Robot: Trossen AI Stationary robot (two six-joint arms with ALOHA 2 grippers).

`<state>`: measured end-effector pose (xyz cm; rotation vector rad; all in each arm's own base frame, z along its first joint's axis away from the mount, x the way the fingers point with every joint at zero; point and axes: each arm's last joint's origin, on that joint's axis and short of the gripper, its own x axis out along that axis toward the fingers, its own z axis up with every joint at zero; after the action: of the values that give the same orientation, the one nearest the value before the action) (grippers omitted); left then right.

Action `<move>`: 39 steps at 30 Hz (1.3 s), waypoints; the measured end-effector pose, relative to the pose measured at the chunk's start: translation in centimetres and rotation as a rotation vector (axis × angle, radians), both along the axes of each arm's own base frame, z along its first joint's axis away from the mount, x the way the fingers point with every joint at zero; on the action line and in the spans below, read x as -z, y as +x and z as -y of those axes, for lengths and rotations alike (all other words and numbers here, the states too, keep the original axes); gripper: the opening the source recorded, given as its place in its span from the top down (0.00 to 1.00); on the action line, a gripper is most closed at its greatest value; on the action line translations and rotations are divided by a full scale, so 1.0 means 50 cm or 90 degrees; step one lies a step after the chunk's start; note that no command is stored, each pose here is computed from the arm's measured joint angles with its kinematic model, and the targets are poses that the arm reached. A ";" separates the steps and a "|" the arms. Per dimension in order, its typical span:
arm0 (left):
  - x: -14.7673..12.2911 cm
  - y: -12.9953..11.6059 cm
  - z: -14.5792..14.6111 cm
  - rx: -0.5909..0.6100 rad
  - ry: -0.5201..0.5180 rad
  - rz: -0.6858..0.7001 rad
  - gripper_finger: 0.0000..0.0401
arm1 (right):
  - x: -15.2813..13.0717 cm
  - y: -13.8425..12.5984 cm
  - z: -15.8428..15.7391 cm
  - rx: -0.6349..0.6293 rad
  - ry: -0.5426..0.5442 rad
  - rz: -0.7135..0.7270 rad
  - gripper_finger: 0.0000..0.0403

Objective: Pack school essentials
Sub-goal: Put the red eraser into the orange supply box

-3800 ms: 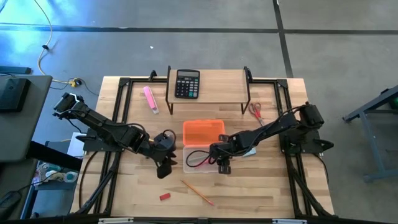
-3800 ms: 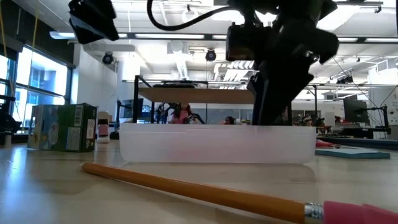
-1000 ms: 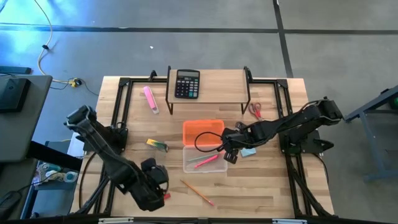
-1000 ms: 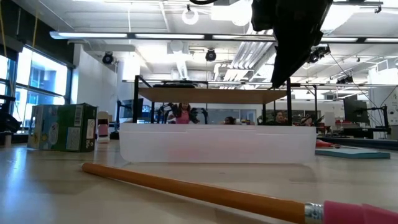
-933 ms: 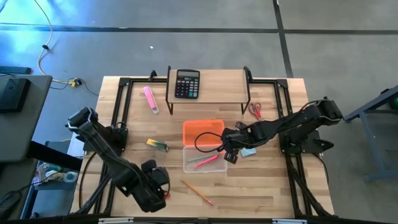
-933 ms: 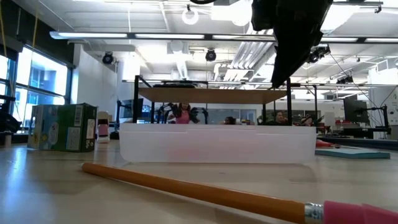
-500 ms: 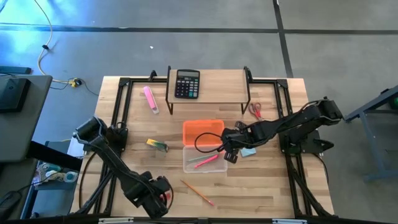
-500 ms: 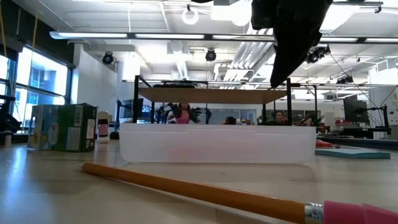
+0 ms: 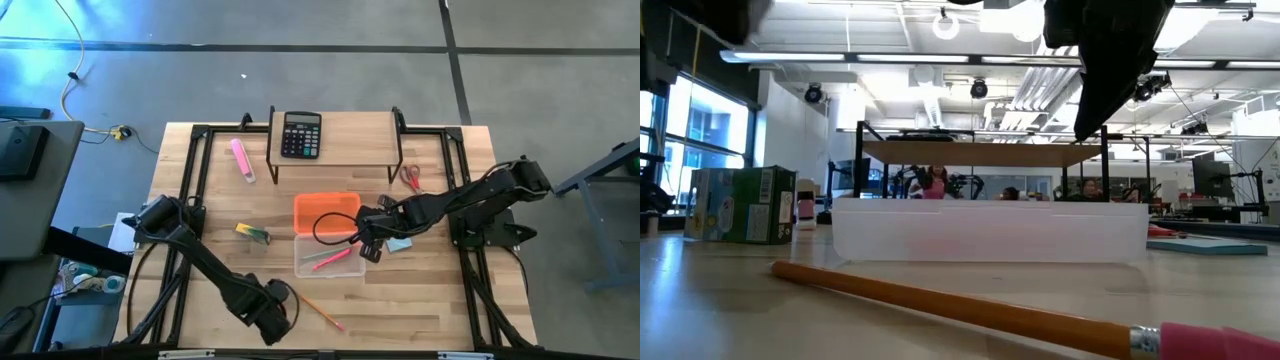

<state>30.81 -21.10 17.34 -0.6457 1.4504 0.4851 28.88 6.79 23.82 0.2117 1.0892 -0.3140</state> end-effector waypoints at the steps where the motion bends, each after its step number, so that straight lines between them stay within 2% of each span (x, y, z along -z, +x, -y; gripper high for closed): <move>1: 0.005 0.003 -0.001 0.006 0.003 -0.001 0.48 | 0.000 0.000 0.000 0.000 0.002 0.000 0.63; 9: 0.030 0.015 0.000 0.041 0.005 0.000 0.48 | 0.000 0.000 -0.001 -0.004 0.011 -0.002 0.63; 25: 0.030 -0.002 0.024 0.082 0.007 0.000 0.48 | 0.000 0.000 -0.001 -0.003 0.008 -0.002 0.63; 32: 0.067 0.002 0.026 0.086 0.022 -0.027 0.48 | 0.000 0.000 0.000 -0.002 0.005 -0.001 0.63; 39: 0.076 0.001 0.028 0.088 0.024 -0.044 0.50 | 0.000 0.000 0.000 -0.001 0.005 -0.001 0.63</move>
<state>30.87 -22.49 13.56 -0.4994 1.5359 0.4282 28.89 6.80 23.81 0.2172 1.0917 -0.3083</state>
